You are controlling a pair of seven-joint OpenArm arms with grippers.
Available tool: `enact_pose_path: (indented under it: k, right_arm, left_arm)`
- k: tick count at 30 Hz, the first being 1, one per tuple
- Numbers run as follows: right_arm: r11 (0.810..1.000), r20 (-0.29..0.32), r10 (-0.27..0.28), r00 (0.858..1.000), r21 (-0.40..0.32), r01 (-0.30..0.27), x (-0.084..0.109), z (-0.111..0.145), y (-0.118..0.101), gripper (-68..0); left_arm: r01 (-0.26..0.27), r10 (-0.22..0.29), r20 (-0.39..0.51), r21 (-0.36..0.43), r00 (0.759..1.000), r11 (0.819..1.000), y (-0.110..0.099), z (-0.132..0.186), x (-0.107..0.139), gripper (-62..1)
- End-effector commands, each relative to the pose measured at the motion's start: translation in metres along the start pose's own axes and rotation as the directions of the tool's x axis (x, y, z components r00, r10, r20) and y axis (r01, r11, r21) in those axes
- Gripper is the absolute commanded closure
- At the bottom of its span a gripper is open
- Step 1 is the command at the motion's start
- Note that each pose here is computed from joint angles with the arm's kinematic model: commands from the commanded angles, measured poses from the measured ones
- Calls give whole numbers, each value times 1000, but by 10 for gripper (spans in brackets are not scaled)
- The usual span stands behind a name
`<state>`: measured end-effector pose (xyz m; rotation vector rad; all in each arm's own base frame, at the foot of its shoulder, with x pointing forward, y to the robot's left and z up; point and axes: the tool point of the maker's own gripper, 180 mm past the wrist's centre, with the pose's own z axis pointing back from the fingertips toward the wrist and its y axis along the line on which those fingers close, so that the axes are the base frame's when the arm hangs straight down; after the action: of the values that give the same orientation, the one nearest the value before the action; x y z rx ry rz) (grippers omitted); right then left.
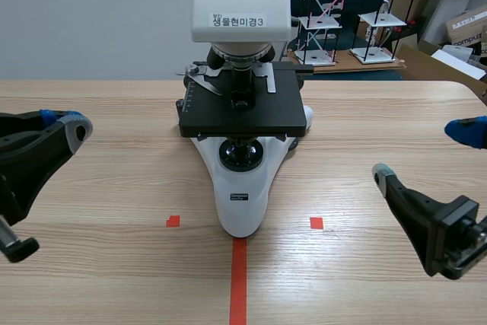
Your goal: Point at the objective lens
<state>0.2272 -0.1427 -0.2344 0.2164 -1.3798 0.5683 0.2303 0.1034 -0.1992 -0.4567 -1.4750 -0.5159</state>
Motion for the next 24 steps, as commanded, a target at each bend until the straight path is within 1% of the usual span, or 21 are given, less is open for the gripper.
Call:
enact_pose_path:
  k: [1, 6, 11, 16, 20, 24]
  right_arm:
    - [1000, 27, 5, 1000, -3, -5, 8, 0, -2, -589]
    - [1000, 27, 5, 1000, -3, -5, 8, 0, -2, -589]
    - [1000, 27, 5, 1000, -3, -5, 8, 0, -2, -589]
    - [1000, 27, 5, 1000, -3, -5, 8, 0, -2, -589]
    - [1000, 27, 5, 1000, -3, -5, 8, 0, -2, -589]
    - [1000, 27, 5, 1000, -3, -5, 8, 0, -2, -589]
  left_arm:
    - [-26, 26, 36, -5, 999, 1000, -2, -6, 4, -14]
    - [-39, 40, 39, -29, 998, 999, -2, -22, -5, -14]
    - [-56, 60, 72, -57, 996, 997, -3, -39, -2, -14]
    - [-49, 57, 96, -81, 994, 996, -5, -55, 1, -14]
    - [-57, 64, 80, -90, 995, 994, -6, -67, -2, -14]
    - [-57, 68, 93, -120, 993, 991, -13, -75, 2, -14]
